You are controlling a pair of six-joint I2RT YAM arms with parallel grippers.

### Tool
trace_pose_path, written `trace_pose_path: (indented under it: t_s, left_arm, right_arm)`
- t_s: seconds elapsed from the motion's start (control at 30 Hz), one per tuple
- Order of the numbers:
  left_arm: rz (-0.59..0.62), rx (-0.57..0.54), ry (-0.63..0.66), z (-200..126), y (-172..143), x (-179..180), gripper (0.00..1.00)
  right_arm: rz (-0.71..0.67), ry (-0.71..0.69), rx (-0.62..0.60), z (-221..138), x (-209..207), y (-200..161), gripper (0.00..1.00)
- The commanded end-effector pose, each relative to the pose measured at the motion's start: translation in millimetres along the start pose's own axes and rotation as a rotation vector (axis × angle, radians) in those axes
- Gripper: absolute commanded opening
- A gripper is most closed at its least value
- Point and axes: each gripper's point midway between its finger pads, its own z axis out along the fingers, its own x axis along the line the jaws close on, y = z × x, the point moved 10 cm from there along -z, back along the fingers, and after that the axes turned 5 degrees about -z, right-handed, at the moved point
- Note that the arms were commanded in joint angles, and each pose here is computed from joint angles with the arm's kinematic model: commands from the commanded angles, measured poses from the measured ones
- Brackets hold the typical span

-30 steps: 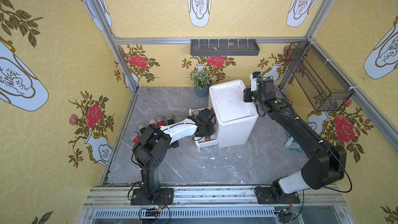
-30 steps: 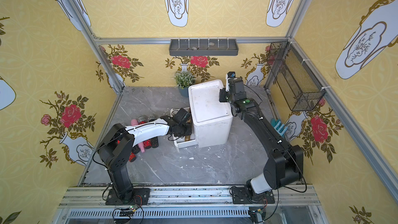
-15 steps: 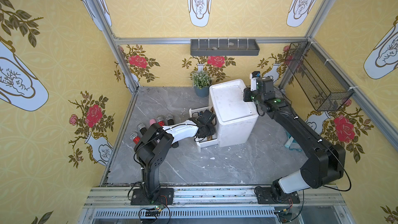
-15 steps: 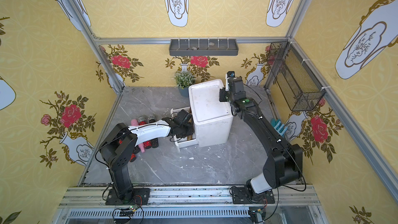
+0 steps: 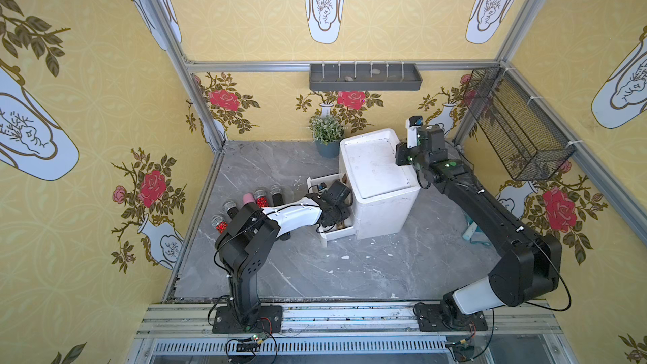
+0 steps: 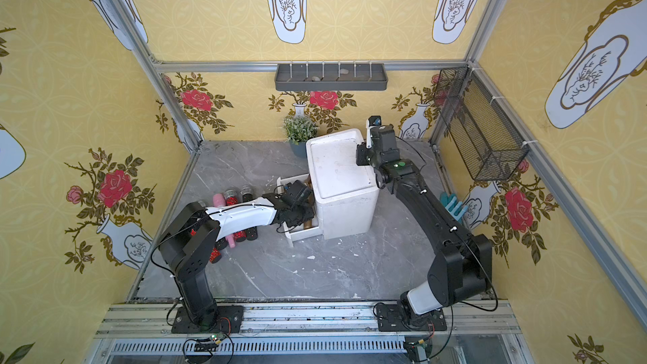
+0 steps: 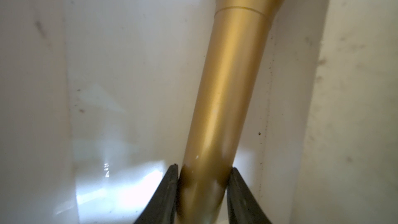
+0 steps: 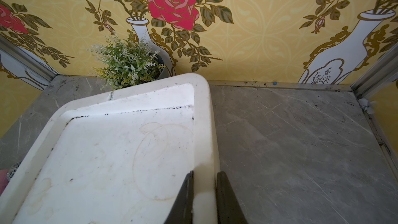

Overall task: Take the microphone out of the drawer
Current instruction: Pick up the microphone from the drawer.

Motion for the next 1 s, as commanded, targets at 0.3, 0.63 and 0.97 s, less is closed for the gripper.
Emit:
trace_pose_path:
  t_s: [0.3,0.63,0.97]
  left_arm:
    - [-0.253,-0.235,0.043,-16,18,4,0.15]
    - [-0.173,-0.306,-0.005,-40,29,-11,0.13]
    - [-0.126,-0.262,-0.059,-37,29,-22,0.08]
  right_arm:
    - [0.068,0.082,0.265,7,9,-47,0.09]
    - [0.066,0.085,0.260,6,8,-47,0.09]
    - [0.065,0.079,0.259,5,8,-46,0.09]
